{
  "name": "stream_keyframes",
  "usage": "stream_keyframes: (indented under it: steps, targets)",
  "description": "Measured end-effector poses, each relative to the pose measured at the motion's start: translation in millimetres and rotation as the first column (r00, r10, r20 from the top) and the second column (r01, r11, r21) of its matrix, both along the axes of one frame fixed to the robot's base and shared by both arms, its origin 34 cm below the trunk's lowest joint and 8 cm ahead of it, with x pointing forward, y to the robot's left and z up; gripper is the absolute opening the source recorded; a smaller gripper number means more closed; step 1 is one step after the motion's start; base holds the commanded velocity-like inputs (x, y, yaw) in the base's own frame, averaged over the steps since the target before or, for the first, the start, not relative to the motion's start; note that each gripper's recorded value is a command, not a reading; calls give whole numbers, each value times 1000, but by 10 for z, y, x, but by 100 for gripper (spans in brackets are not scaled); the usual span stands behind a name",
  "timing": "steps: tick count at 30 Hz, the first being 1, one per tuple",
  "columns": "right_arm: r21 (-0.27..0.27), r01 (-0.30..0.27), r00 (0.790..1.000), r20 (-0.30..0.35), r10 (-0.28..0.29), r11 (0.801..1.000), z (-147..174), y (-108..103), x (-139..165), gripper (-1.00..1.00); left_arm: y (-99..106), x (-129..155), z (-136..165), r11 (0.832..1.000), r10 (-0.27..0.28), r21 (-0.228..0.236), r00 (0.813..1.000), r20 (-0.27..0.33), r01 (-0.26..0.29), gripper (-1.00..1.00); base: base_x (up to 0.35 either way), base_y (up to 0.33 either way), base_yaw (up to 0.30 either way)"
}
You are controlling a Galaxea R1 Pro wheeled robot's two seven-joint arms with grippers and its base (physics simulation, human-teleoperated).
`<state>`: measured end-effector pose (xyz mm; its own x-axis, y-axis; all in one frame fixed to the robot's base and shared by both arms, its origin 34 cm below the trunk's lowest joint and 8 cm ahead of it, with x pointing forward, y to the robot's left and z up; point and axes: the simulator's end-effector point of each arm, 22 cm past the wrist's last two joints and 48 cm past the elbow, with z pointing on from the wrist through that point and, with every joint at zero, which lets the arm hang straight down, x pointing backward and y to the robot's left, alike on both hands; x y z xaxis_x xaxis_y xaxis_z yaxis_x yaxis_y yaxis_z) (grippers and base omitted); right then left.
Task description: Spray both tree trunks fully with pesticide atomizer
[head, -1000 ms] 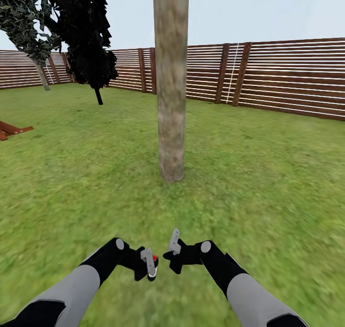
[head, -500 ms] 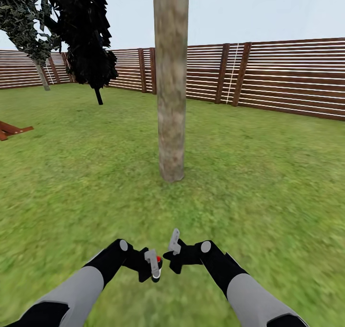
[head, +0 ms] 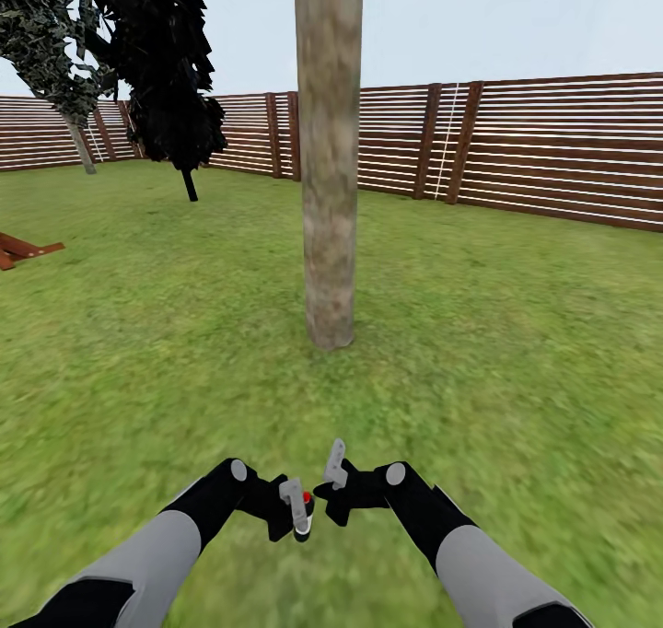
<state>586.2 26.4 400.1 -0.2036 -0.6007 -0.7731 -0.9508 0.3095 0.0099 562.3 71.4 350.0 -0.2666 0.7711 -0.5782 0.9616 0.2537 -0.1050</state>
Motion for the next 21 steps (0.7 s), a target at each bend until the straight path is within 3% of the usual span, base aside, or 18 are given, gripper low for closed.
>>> stream_keyframes:
  steps: [5, 16, 18, 21]
  targets:
    - [0, 1, 1000, -1, -1, 1000, -3, -1, -2, -100, -83, 27, 60, 998, 32, -49, 999, -7, -32, -100, 0, 0, 0]
    - [0, 0, 1000, -1, 0, 1000, -4, -2, -2, -100, -62, 25, 53, 998, 33, -49, 999, -9, -34, -100, 0, 0, 0]
    - [0, 0, 1000, -1, 0, 1000, -4, -2, -3, -100, 2, -1, 11, 999, 29, -31, 1000, -11, -29, -100, 0, 0, 0]
    - [-1, 0, 1000, 0, 0, 1000, -2, -2, 0, -100, 366, 4, -89, 999, 49, 22, 999, -12, -49, -100, 0, 0, 0]
